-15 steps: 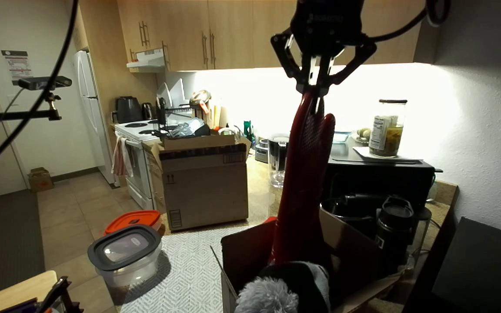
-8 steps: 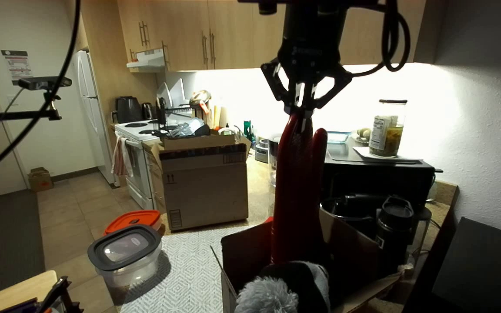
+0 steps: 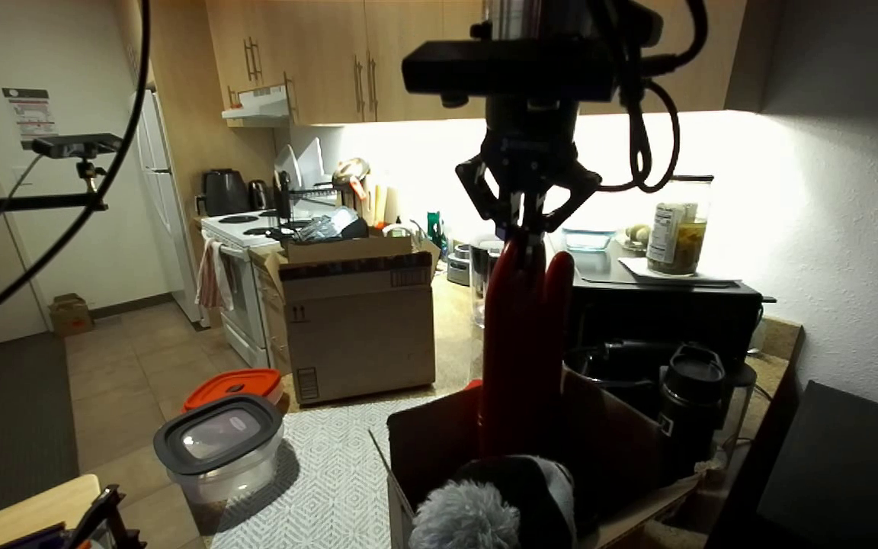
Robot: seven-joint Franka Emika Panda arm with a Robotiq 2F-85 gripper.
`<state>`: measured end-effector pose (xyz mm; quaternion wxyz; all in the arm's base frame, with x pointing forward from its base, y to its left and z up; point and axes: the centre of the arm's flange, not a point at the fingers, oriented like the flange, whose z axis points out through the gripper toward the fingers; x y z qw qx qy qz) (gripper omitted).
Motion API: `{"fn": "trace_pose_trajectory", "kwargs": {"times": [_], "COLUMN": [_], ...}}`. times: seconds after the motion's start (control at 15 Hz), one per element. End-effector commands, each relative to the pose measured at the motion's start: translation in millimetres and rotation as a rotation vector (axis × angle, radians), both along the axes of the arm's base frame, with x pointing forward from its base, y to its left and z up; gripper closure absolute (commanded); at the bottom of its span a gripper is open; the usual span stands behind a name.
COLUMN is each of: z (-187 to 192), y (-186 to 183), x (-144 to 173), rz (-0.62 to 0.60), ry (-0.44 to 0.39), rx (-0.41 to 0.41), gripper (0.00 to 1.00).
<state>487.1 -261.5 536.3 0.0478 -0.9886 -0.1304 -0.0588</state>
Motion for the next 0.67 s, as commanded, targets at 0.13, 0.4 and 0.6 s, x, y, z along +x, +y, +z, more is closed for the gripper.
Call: {"fn": "trace_pose_trajectory", "kwargs": {"times": [0.13,0.4,0.6], "z": [-21,-39,-51], "y": [17,21,22], "x": [-8,-6,-3], "rz": [-0.038,-0.042,-0.047], "ry": [-0.027,-0.017,-0.015], "rx": [-0.064,-0.101,-0.128], "gripper": [0.98,0.98,0.98]}}
